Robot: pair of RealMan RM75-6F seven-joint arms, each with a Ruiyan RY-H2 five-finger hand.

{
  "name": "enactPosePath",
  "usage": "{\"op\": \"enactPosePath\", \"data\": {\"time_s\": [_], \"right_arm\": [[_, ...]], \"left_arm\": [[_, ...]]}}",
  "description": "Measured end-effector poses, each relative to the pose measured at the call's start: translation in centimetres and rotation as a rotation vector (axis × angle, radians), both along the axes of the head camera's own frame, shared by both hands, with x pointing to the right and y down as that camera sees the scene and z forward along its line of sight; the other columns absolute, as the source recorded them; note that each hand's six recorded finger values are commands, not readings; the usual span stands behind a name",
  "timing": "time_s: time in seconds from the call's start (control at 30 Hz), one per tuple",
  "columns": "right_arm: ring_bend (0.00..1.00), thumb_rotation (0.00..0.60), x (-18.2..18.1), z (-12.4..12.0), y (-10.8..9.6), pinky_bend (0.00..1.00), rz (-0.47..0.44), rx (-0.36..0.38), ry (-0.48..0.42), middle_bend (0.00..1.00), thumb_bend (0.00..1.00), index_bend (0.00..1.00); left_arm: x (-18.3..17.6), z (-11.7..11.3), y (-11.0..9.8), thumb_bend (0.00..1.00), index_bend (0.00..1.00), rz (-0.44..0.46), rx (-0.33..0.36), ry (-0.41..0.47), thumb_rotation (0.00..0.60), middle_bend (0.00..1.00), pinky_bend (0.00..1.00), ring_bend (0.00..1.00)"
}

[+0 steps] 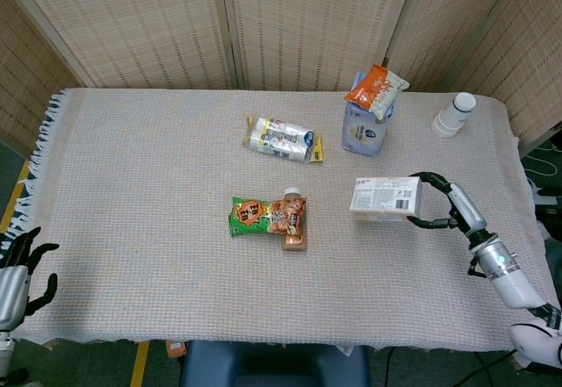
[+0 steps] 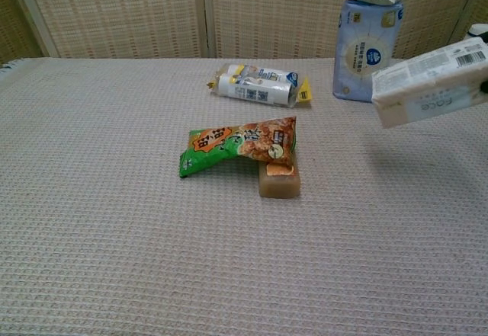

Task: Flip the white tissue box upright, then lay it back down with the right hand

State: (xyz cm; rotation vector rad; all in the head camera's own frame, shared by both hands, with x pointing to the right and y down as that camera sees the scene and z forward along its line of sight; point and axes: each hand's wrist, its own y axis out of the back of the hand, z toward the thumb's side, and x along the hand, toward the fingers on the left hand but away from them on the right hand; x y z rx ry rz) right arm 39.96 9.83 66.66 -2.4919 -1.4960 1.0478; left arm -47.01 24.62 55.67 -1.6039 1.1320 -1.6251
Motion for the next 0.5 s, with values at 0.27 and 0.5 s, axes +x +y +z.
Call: {"op": "enactPosePath", "data": {"time_s": [0.27,0.5], "right_arm": [[0.37,0.600,-1.5,3.8,2.2,0.00,-0.097,-0.058,-0.008,0.36,0.39,0.40],[0.37,0.600,-2.4,4.3,1.9,0.00,-0.138,-0.071,-0.004,0.36,0.39,0.40]], "left_arm": [[0.0,0.2,0.0,0.49,0.28,0.000,-0.004,-0.004,0.600,0.00,0.25,0.00],[-0.1,0.1,0.0,0.49,0.28,-0.004,-0.003,-0.005,0.600,0.00,0.25,0.00]]}}
